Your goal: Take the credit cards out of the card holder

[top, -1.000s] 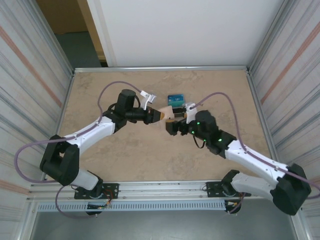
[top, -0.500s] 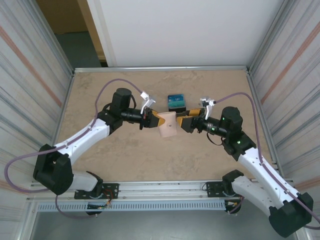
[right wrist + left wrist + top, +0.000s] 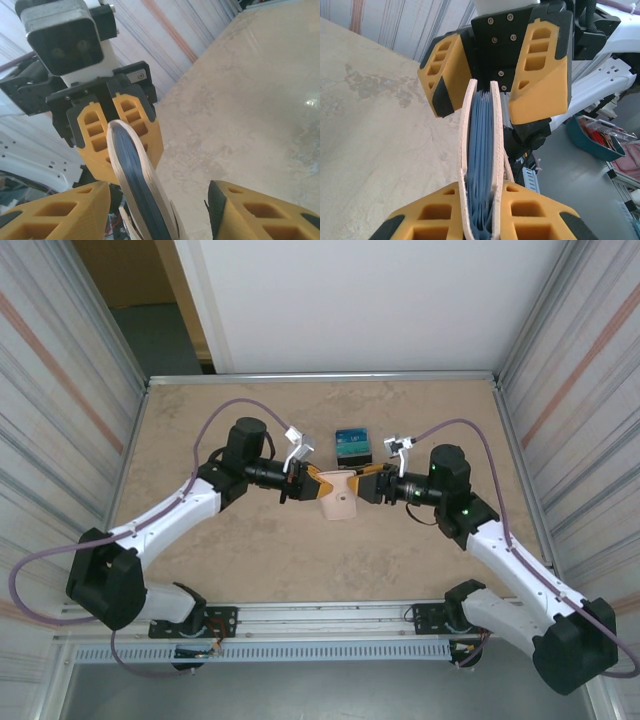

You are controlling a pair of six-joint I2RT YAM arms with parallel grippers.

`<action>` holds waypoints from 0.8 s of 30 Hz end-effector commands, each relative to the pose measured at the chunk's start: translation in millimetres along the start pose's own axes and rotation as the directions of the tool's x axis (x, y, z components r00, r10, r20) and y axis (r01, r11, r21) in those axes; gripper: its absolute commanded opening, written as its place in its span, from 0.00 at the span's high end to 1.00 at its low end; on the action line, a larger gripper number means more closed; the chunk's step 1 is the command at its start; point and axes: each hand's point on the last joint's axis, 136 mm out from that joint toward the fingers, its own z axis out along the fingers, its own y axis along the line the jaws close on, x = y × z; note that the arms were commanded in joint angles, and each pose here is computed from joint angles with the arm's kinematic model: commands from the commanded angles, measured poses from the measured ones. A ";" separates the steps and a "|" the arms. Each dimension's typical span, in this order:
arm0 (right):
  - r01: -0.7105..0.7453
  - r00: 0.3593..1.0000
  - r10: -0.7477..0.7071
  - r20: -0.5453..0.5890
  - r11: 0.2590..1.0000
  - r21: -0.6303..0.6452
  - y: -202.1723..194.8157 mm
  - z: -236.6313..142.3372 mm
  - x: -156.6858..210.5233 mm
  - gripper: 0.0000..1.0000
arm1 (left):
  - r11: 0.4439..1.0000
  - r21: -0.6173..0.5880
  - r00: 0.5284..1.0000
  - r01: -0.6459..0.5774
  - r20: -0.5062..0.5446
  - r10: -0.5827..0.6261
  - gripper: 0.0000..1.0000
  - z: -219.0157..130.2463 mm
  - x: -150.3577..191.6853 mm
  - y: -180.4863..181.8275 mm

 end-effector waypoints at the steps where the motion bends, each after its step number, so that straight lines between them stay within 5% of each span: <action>1: 0.042 0.999 -0.042 0.014 0.997 -0.061 19.1 4.9 -12.9 0.49 | 0.999 0.000 0.999 -0.040 0.012 0.040 0.90 0.7 -10.7 -2.2; 7: 0.040 0.999 -0.042 -0.031 0.998 -0.056 19.1 22.9 -2.4 0.56 | 0.998 -0.051 1.000 -0.025 0.017 0.025 0.87 1.9 -12.9 9.3; 11: 0.046 0.998 -0.047 -0.030 0.999 -0.011 12.6 27.3 -2.5 0.76 | 0.997 -0.071 1.000 -0.015 0.016 0.016 0.83 2.5 -12.4 14.2; 15: 0.050 0.999 -0.050 -0.001 0.998 0.039 4.4 23.9 -7.6 0.95 | 0.995 -0.098 1.000 -0.011 0.020 0.013 0.64 0.4 -11.8 16.2; 24: 0.060 0.991 -0.067 0.112 0.996 0.060 3.1 2.4 -28.1 1.00 | 0.979 -0.130 0.981 0.157 0.137 -0.139 0.43 -18.0 2.9 27.8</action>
